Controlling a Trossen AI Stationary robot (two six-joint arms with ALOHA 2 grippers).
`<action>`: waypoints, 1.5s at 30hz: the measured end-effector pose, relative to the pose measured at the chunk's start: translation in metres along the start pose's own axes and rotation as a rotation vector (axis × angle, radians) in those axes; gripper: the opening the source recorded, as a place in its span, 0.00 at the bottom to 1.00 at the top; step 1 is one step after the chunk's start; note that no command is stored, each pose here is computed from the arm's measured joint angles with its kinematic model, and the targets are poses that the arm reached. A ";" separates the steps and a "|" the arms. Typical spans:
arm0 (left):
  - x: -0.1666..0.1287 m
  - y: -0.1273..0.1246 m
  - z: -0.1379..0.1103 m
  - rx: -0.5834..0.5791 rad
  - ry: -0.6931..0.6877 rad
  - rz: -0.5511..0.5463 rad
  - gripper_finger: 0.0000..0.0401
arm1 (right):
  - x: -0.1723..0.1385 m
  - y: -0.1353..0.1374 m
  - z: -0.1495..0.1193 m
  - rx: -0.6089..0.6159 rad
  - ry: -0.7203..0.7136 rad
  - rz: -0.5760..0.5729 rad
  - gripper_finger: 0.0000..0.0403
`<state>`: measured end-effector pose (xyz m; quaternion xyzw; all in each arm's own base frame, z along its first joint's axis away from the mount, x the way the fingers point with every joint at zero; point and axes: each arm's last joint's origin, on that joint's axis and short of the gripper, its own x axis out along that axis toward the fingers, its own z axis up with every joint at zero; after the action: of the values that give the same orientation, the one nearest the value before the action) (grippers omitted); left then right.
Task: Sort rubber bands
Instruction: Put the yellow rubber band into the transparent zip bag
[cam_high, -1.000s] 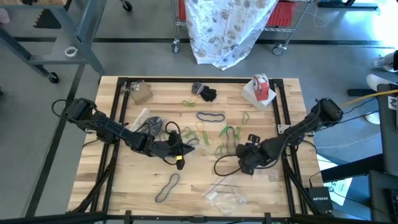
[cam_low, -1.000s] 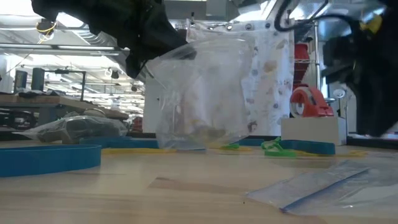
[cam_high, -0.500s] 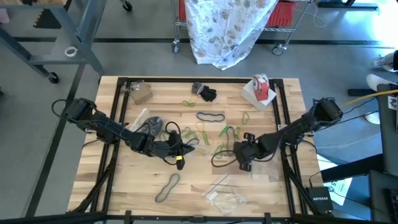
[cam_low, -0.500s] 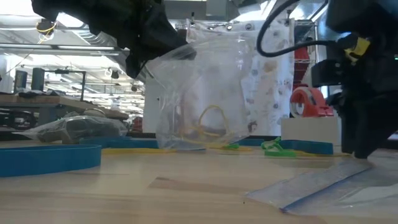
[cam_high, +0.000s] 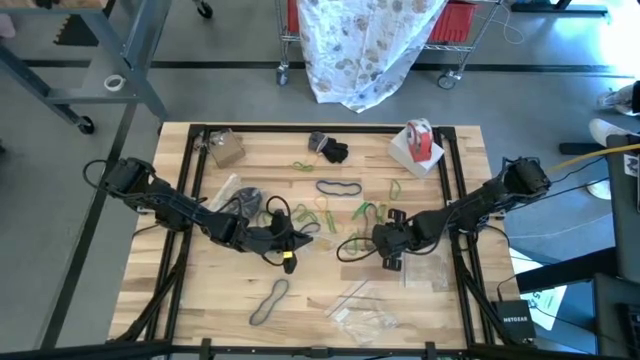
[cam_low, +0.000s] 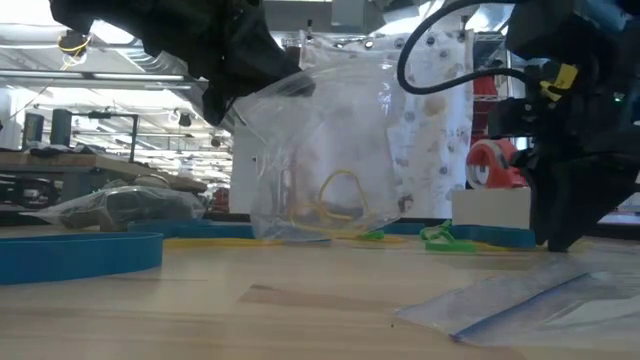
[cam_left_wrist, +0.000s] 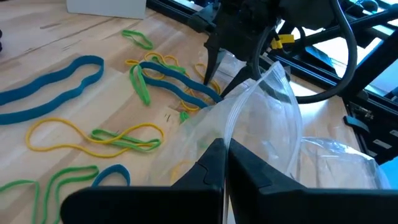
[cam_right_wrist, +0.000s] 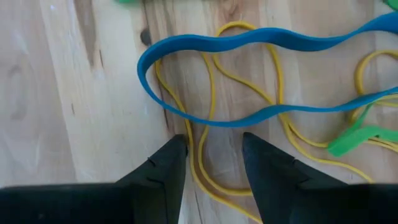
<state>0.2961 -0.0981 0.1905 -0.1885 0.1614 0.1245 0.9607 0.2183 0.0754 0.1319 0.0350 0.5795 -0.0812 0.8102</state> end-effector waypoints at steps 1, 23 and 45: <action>0.000 0.000 0.000 0.000 0.000 0.000 0.00 | 0.000 0.000 0.000 0.000 0.005 0.005 0.38; -0.001 -0.002 -0.001 0.008 0.002 -0.008 0.00 | 0.005 0.012 0.004 0.081 0.119 0.225 0.01; -0.001 -0.002 -0.001 0.017 0.002 -0.008 0.00 | -0.098 0.055 0.108 -0.162 -0.325 0.485 0.00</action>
<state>0.2953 -0.1007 0.1906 -0.1812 0.1626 0.1190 0.9626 0.2979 0.1223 0.2578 0.0941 0.4216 0.1566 0.8882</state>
